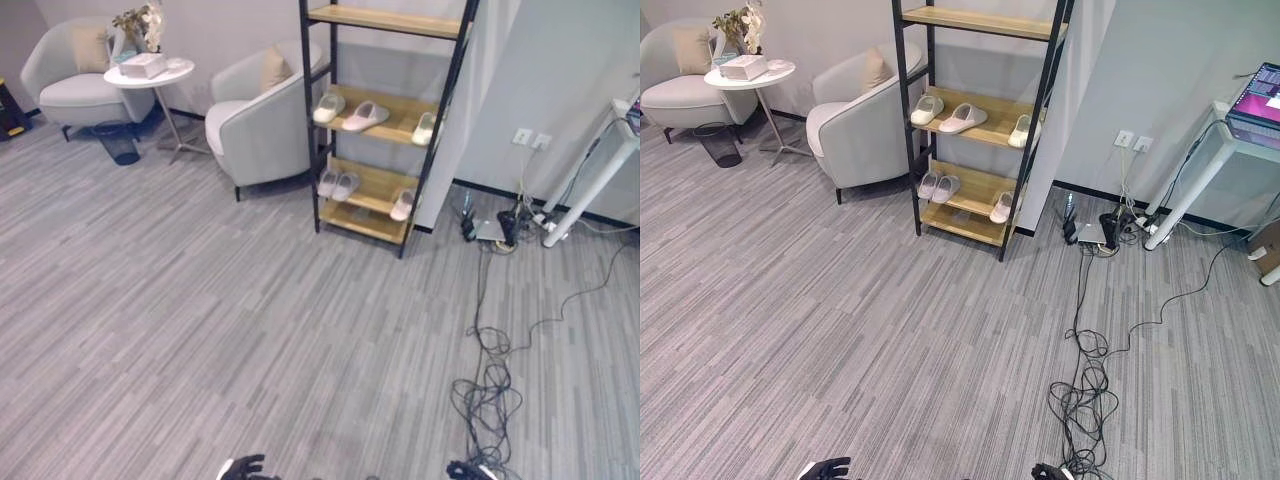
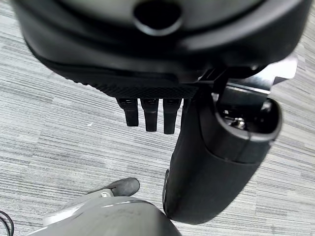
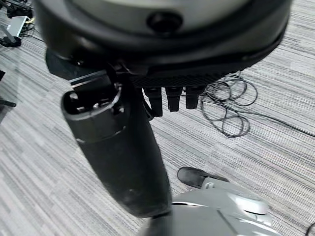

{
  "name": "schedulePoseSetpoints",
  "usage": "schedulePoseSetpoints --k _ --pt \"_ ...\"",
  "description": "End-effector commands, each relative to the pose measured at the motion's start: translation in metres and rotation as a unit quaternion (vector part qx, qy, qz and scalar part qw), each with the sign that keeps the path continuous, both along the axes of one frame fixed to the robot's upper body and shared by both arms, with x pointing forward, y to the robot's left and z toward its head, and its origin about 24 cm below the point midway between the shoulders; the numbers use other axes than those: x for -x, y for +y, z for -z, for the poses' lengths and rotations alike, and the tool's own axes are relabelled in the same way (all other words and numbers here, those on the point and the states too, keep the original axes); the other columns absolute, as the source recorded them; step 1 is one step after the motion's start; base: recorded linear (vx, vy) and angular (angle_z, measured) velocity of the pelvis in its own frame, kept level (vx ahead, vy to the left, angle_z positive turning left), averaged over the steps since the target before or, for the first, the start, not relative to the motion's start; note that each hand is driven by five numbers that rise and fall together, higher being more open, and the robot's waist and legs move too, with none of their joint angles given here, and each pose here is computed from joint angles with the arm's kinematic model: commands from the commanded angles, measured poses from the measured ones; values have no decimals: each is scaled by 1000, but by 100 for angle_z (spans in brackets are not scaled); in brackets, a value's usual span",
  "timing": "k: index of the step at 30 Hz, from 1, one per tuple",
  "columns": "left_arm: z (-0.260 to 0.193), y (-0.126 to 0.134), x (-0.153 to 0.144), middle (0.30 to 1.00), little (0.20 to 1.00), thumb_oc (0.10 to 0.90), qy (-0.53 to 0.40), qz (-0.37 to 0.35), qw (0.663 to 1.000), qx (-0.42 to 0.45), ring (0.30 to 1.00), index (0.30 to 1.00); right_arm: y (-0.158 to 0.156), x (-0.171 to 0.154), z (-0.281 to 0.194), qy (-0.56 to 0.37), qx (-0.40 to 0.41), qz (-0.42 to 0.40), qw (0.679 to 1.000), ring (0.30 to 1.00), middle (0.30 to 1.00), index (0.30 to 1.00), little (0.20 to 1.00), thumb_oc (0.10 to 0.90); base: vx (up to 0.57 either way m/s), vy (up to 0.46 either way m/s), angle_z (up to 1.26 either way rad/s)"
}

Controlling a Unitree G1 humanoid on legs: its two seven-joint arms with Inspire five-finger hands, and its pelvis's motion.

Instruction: Arrange the slippers neatly on the shoe rack.

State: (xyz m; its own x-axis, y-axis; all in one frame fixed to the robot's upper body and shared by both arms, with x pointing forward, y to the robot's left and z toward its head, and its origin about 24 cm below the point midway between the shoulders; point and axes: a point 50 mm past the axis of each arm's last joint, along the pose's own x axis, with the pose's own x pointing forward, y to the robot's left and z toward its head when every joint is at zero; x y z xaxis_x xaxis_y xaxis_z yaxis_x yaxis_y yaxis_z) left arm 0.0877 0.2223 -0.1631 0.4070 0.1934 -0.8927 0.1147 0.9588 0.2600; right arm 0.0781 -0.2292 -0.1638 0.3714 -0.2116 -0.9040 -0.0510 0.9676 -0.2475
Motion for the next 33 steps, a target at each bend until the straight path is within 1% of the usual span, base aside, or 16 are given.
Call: schedulePoseSetpoints --k 1,6,11,18,30,33 --pt "0 -10 -11 900 900 800 -6 50 999 -8 900 900 -4 -11 -3 -11 18 -19 1000 900 900 900 900 800 0 0 0" --pt "1 -11 -9 900 900 800 0 42 999 -3 900 900 -4 -6 -2 -1 17 -20 1000 900 900 900 900 800 7 -14 0" --pt "2 -11 -7 900 900 800 8 51 999 -5 900 900 -4 -7 -2 2 18 -24 1000 900 900 900 900 800 10 -46 1" --pt "1 -11 -12 900 900 800 4 54 999 -5 900 900 -9 -9 -3 -1 26 -18 1000 900 900 900 900 800 0 -47 0" --pt "-4 -16 -31 900 900 800 -23 71 997 -6 900 900 -21 -11 -7 -10 40 0 999 900 900 900 900 800 6 -67 7" --pt "-4 -16 -31 900 900 800 -26 63 998 -7 900 900 -22 -11 -7 -7 46 -4 999 900 900 900 900 800 89 -55 13"
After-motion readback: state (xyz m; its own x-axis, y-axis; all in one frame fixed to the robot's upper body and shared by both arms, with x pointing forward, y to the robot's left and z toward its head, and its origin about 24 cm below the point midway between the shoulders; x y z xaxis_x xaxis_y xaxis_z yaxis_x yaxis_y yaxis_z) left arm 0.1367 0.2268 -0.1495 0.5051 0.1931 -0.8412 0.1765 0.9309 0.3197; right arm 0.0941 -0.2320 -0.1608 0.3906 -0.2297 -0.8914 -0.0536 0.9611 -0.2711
